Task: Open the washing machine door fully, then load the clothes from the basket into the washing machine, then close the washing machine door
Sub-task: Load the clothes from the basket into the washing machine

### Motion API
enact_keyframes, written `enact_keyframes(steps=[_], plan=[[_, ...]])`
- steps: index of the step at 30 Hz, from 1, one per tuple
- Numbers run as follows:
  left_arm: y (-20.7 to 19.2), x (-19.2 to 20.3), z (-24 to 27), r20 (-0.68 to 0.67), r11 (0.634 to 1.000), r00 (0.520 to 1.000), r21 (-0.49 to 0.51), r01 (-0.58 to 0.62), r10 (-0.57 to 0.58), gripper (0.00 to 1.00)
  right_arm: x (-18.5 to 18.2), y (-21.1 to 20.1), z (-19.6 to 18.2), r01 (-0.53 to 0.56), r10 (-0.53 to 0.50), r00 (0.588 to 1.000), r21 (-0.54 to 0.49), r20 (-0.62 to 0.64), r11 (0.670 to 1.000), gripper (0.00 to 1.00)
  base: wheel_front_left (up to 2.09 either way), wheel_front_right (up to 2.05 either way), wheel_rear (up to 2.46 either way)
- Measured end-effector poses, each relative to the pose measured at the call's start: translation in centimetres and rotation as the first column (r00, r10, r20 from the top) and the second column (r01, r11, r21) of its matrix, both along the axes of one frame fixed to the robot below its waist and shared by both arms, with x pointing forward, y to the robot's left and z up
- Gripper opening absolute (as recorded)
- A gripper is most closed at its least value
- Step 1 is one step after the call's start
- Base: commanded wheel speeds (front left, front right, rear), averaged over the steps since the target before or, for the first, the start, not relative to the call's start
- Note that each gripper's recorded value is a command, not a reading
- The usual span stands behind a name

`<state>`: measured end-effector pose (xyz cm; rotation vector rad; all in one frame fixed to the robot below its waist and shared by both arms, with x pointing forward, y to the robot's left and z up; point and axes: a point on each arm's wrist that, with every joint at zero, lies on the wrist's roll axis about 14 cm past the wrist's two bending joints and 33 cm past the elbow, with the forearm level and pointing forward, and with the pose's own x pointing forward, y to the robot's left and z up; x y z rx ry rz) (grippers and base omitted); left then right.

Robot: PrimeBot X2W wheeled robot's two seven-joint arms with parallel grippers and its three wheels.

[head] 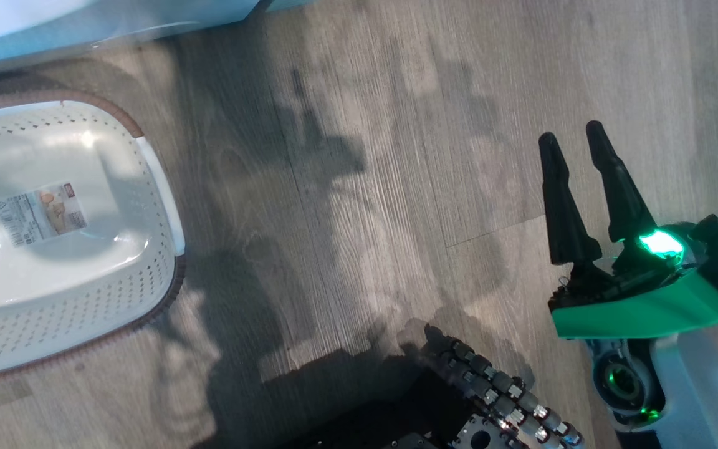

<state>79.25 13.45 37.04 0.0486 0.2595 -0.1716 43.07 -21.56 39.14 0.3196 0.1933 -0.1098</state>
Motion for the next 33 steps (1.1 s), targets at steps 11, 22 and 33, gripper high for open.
enact_keyframes(steps=[11, 22, 33], plan=[[0.4, -0.2, 0.1, -0.001, 1.000, 1.000, -0.010, -0.016, 0.016, 1.00, 0.4, 0.5, 0.0, -0.017, 0.017, 1.000, 0.008, 0.010, 1.000, 1.00, 0.00, 0.00, 0.00], [0.3, -1.5, 2.0, 0.061, 0.997, 0.998, -0.081, -0.017, 0.022, 1.00, 1.2, 1.6, 0.4, -0.056, 0.056, 0.998, 0.003, 0.038, 0.998, 1.00, 0.00, 0.00, 0.00], [0.0, -6.7, 3.0, 0.148, 0.994, 0.989, -0.105, -0.010, 0.026, 1.00, 2.0, 1.3, 1.8, -0.061, 0.064, 0.994, -0.036, 0.088, 0.998, 1.00, 0.00, 0.00, 0.00]])
